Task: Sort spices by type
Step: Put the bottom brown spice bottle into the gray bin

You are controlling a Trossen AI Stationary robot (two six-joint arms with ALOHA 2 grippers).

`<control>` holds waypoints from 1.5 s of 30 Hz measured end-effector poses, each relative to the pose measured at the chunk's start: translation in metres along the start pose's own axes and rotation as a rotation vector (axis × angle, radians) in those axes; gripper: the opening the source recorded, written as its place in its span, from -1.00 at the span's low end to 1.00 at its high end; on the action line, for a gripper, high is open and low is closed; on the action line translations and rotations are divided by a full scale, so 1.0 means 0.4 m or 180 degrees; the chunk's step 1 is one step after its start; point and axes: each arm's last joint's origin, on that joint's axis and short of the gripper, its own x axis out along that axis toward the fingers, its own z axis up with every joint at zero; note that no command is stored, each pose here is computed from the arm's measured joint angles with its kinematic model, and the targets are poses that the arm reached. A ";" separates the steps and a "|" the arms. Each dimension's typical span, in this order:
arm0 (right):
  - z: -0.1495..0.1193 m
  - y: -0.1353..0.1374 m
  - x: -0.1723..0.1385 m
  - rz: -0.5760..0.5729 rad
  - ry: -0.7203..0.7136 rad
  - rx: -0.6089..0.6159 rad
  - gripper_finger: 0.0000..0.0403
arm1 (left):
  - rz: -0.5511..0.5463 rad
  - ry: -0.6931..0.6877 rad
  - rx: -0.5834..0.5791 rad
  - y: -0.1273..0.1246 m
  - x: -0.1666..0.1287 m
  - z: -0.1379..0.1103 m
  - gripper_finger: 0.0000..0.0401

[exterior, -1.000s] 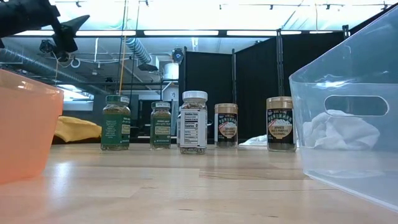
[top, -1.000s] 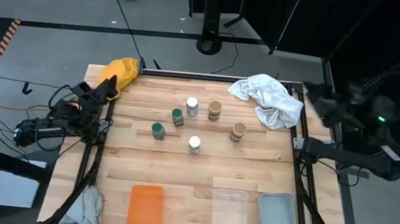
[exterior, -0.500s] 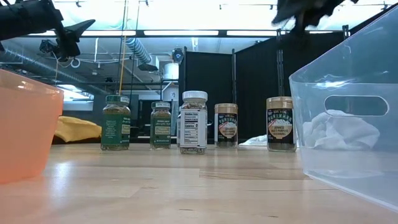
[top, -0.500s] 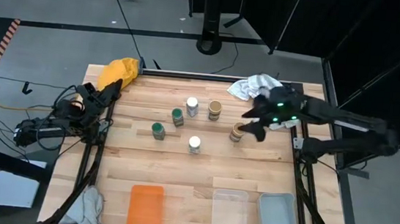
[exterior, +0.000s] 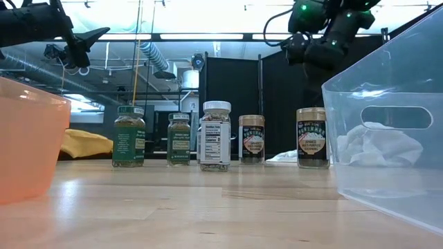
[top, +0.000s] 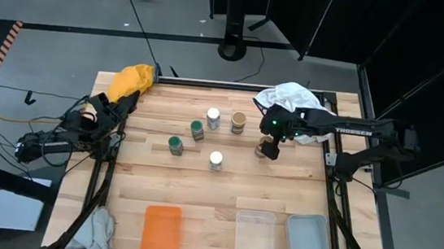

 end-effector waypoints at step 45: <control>0.050 0.071 0.058 -0.0102 0.0454 -0.0872 0.88 | 0.0193 0.0214 0.0132 0.015 0.000 -0.017 0.52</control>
